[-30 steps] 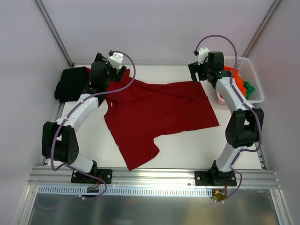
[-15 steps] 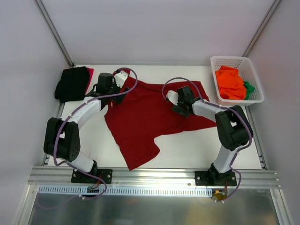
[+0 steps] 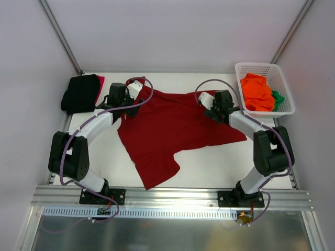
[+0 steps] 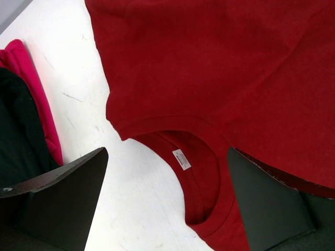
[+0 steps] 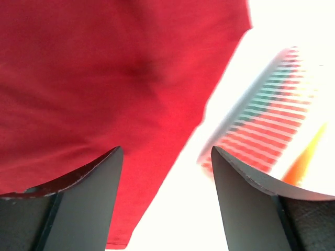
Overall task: Fold and stack the t-shirts
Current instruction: Flatten the tshirt out
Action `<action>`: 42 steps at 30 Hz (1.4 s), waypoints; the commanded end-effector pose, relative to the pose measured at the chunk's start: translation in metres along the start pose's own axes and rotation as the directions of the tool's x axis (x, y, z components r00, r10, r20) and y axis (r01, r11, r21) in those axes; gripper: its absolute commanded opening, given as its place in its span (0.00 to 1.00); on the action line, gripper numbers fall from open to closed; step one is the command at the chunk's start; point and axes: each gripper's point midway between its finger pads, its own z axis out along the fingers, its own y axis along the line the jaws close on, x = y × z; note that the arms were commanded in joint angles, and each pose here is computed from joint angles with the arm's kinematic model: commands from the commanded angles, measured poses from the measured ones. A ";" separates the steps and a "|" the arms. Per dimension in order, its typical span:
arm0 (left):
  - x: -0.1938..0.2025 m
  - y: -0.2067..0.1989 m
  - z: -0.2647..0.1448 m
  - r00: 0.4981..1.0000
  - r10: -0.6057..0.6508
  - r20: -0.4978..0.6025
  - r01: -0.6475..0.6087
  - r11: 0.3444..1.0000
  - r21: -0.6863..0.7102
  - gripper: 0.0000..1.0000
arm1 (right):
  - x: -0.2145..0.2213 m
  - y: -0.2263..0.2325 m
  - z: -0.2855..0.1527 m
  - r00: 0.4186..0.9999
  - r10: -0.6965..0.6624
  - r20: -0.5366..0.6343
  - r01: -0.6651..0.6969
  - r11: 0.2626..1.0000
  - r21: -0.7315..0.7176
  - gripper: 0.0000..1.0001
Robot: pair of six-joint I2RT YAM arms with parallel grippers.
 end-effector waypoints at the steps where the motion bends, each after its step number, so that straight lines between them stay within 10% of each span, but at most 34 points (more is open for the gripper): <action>1: -0.016 0.006 -0.012 0.998 -0.010 0.055 0.011 1.000 -0.020 0.99 | -0.032 -0.043 -0.039 0.981 0.110 0.161 -0.118 0.992 0.038 0.72; 42: 0.005 -0.006 -0.007 1.000 -0.024 0.009 0.024 1.000 0.011 0.99 | -0.040 -0.031 0.045 0.997 -0.031 0.073 0.021 0.991 0.133 0.51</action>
